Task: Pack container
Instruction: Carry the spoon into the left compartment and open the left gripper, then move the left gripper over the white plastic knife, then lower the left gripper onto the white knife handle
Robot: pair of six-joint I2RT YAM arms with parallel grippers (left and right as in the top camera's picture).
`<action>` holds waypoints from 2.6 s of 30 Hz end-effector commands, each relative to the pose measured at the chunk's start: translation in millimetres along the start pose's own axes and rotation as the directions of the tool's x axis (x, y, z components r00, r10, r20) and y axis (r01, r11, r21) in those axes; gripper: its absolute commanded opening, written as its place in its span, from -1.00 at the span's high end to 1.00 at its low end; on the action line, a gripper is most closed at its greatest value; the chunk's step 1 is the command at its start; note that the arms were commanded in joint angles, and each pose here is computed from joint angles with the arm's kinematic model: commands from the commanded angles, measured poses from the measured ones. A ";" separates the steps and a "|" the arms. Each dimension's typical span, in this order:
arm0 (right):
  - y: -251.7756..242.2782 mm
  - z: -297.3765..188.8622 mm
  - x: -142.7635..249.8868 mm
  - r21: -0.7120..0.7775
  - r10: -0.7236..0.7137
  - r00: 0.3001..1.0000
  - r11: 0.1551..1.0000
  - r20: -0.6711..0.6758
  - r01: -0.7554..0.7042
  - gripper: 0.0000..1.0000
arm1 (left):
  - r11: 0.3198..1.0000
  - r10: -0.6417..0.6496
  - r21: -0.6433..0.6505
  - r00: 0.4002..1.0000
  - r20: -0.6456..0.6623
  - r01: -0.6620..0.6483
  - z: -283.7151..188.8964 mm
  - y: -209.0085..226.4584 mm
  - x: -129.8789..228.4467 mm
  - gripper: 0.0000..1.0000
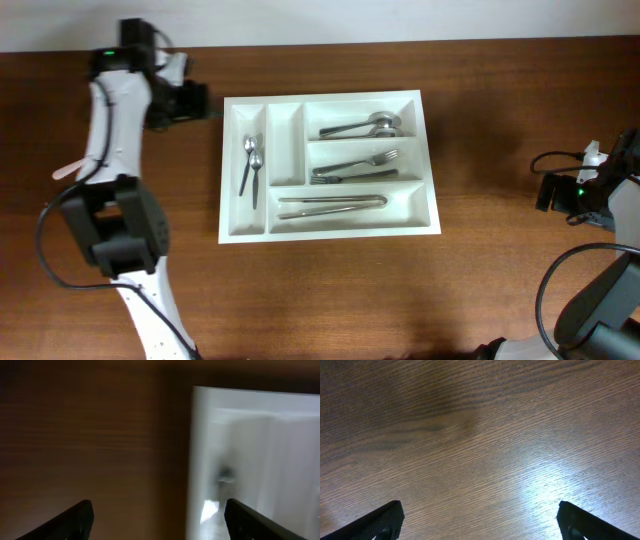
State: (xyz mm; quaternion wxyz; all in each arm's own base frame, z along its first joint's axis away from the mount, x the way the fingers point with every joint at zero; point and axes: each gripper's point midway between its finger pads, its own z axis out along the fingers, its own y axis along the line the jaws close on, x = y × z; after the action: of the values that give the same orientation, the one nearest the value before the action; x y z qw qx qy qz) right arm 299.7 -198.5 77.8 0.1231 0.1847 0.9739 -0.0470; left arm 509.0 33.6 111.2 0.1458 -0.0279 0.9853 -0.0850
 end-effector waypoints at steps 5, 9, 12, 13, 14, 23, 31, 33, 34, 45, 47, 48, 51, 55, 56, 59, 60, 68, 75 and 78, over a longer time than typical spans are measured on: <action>1.6 1.6 -0.4 -0.010 -0.003 1.000 1.000 -0.001 0.003 -0.97 | 0.916 0.219 -0.334 0.975 -0.044 -0.221 -28.2 130.6 -3.0 -0.99; 1.5 1.6 -0.4 -0.010 -0.003 1.000 1.000 -0.001 0.003 -0.98 | 0.909 0.179 -0.383 0.984 0.011 -0.161 -40.1 169.7 -7.8 -0.98; 1.6 1.6 -0.4 -0.010 -0.003 1.000 1.000 -0.001 0.003 -0.97 | 0.917 -0.044 -0.389 0.993 0.112 0.084 -47.4 194.5 -3.8 -0.99; 1.6 1.6 -0.4 -0.010 -0.003 1.000 1.000 -0.001 0.003 -0.98 | 0.899 -0.184 -0.372 0.970 0.157 0.231 -49.1 200.9 1.4 -0.99; 1.6 1.6 -0.4 -0.010 -0.003 1.000 1.000 -0.001 0.003 -0.97 | 0.851 -0.350 -0.344 0.917 0.192 0.397 -49.6 205.0 10.6 -0.98; 1.6 1.6 -0.4 -0.010 -0.003 1.000 1.000 -0.001 0.003 -0.97 | 0.489 -0.872 -0.018 0.489 -0.028 0.872 -38.1 141.1 42.8 -0.98; 1.6 1.6 -0.4 -0.010 -0.003 1.000 1.000 -0.001 0.003 -0.97 | 0.049 -0.998 -0.028 0.050 0.040 0.998 -40.6 158.9 44.0 -0.98; 1.5 1.6 -0.4 -0.010 -0.003 1.000 1.000 -0.001 0.003 -0.97 | -0.054 -0.993 -0.035 -0.050 0.103 0.998 -42.4 172.7 47.2 -0.99; 1.6 1.6 -0.4 -0.010 -0.003 1.000 1.000 -0.001 0.003 -0.98 | -0.091 -0.987 -0.034 -0.086 0.133 0.995 -43.4 178.8 48.2 -0.99; 1.6 1.6 -0.4 -0.010 -0.003 1.000 1.000 -0.001 0.003 -0.97 | -0.159 -0.960 -0.124 -0.124 0.252 0.979 -26.7 205.1 69.1 -0.99; 1.6 1.6 -0.4 -0.010 -0.003 1.000 1.000 -0.001 0.003 -0.97 | -0.174 -0.960 -0.151 -0.133 0.248 0.973 -19.6 208.9 76.4 -0.99; 1.6 1.6 -0.4 -0.010 -0.003 1.000 1.000 -0.001 0.003 -0.98 | -0.180 -0.959 -0.164 -0.137 0.247 0.970 -15.4 211.2 79.8 -0.99; 1.6 1.6 -0.4 -0.010 -0.003 1.000 1.000 -0.001 0.003 -0.98 | -0.198 -0.957 -0.185 -0.149 0.248 0.963 -7.5 218.7 87.2 -0.99; 1.6 1.6 -0.4 -0.010 -0.003 1.000 1.000 -0.001 0.003 -0.97 | -0.226 -0.953 -0.208 -0.172 0.248 0.952 2.2 229.9 97.6 -0.99; 1.6 1.6 -0.4 -0.010 -0.003 1.000 1.000 -0.001 0.003 -0.98 | -0.232 -0.953 -0.214 -0.177 0.247 0.949 4.3 232.4 100.1 -0.99; 1.6 1.6 -0.4 -0.010 -0.003 1.000 1.000 -0.001 0.003 -0.98 | -0.243 -0.950 -0.216 -0.187 0.251 0.946 4.6 239.1 104.2 -0.99; 1.6 1.6 -0.4 -0.010 -0.003 1.000 1.000 -0.001 0.003 -0.97 | -0.247 -0.947 -0.215 -0.189 0.258 0.945 3.8 241.8 105.2 -0.99; 1.5 1.6 -0.4 -0.010 -0.003 1.000 1.000 -0.001 0.003 -0.97 | -0.218 -0.947 -0.192 -0.160 0.280 0.957 4.0 250.0 99.1 -0.99; 1.5 1.6 -0.4 -0.010 -0.003 1.000 1.000 -0.001 0.003 -0.97 | -0.206 -0.945 -0.165 -0.153 0.289 0.964 4.6 253.9 92.2 -0.99; 1.6 1.6 -0.4 -0.010 -0.003 1.000 1.000 -0.001 0.003 -0.98 | -0.079 -0.954 -0.129 -0.038 0.296 0.989 5.5 262.2 75.1 -0.99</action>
State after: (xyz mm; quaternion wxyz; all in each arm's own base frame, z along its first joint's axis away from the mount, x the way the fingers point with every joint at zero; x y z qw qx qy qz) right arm 299.7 -198.5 77.8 0.1230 0.1845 0.9740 -0.0470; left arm 423.8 275.6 38.6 0.0674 -0.7842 0.6166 -0.0146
